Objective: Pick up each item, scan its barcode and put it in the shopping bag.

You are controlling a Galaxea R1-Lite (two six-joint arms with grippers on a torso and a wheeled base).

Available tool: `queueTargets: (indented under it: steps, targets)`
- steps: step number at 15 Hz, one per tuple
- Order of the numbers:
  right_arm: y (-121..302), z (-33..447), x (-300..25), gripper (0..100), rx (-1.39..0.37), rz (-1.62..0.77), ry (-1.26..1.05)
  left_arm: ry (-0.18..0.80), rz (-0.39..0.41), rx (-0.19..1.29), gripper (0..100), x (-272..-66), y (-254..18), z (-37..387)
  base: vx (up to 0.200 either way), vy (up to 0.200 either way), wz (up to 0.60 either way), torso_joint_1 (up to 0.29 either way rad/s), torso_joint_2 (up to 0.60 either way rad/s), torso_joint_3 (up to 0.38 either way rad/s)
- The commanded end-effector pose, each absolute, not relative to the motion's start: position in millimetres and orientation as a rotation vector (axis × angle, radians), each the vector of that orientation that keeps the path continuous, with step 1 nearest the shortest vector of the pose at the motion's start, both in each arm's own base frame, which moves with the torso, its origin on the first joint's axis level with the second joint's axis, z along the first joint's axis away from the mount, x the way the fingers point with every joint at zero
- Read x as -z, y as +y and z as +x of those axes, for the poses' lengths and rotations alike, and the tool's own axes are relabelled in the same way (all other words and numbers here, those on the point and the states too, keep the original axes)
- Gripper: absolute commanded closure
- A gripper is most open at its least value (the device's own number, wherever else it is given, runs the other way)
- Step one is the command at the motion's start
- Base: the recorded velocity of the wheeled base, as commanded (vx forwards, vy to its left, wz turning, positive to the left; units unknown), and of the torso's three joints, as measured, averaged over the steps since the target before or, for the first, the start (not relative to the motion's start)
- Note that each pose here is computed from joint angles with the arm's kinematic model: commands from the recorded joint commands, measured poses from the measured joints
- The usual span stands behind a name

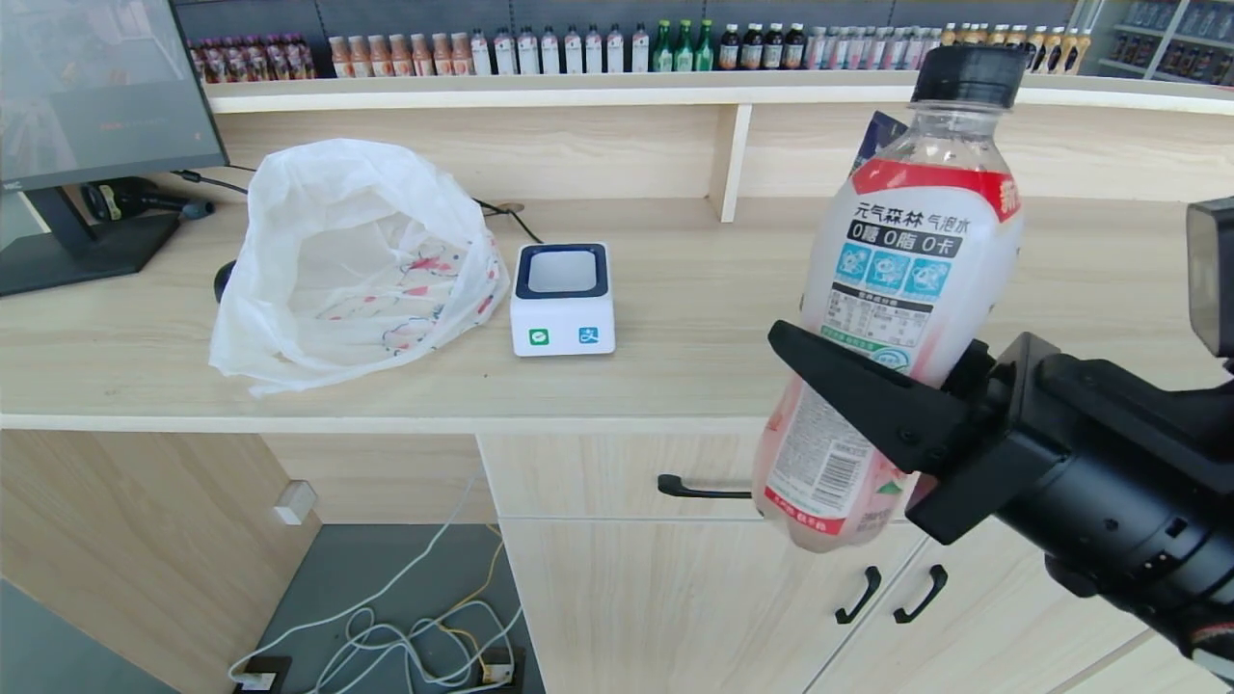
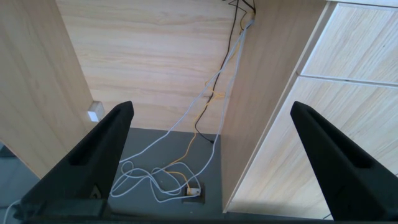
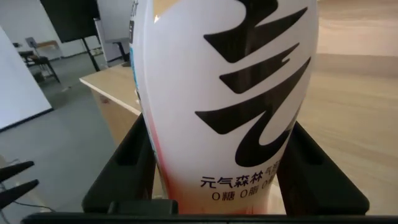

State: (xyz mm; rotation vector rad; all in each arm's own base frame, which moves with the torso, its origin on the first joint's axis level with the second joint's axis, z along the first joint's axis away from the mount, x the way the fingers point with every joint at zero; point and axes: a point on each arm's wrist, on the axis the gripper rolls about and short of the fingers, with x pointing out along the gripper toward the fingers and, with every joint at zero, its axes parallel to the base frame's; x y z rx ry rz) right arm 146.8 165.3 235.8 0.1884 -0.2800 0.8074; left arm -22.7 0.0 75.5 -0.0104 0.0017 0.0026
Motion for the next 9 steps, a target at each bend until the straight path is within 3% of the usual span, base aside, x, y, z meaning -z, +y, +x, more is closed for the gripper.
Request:
queueTargets:
  steps: [1,9]
  targets:
    - [168,151,-232,100,-0.751,0.098,-0.296,0.002,-0.011,-0.003,0,-76,0,-23,0.000,0.000,0.00,0.000,0.00,0.000]
    - [179,177,-230,100,-0.623,0.052,-0.330,0.003,-0.011,-0.003,0,-76,0,-23,0.000,0.000,0.00,0.000,0.00,0.000]
